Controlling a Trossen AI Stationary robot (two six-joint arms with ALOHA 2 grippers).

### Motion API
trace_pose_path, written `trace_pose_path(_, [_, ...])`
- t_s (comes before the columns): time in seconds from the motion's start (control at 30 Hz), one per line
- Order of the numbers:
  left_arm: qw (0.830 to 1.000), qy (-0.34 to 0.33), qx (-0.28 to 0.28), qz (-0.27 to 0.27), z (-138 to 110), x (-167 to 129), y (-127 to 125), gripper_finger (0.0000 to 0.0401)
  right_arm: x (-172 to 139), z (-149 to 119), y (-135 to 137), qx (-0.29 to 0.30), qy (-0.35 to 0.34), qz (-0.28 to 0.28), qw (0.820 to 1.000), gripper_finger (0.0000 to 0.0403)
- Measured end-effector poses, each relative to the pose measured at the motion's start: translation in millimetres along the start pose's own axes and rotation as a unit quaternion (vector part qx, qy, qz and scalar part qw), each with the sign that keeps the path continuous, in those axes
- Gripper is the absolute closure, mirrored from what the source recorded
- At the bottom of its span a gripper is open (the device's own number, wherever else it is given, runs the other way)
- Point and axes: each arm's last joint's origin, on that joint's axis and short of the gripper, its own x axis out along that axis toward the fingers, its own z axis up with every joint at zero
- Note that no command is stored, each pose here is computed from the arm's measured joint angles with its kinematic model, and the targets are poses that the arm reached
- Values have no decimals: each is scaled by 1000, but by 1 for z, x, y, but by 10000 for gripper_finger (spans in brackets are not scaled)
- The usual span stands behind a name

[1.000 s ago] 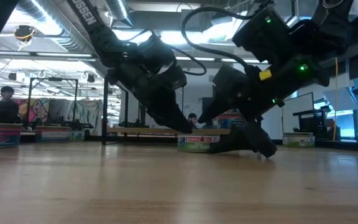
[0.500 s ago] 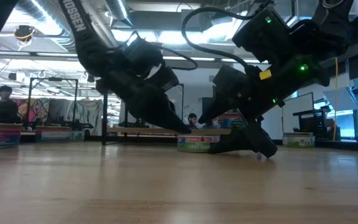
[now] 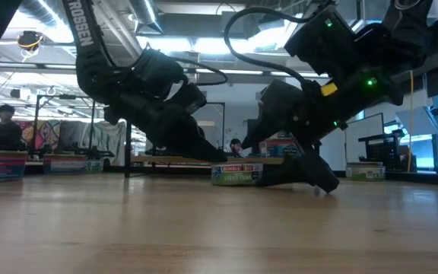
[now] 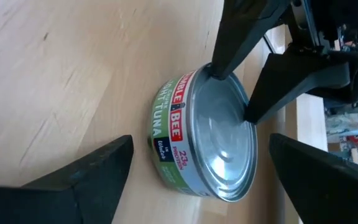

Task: Stack canned seafood by type on shelf
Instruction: Put the green tuna can on the shelf

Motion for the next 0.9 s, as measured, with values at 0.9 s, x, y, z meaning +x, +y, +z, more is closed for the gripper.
trace_pose_path(0.9, [1000, -5, -9, 3, 0, 0, 2, 152, 26, -8, -11, -100, 26, 11, 995, 39])
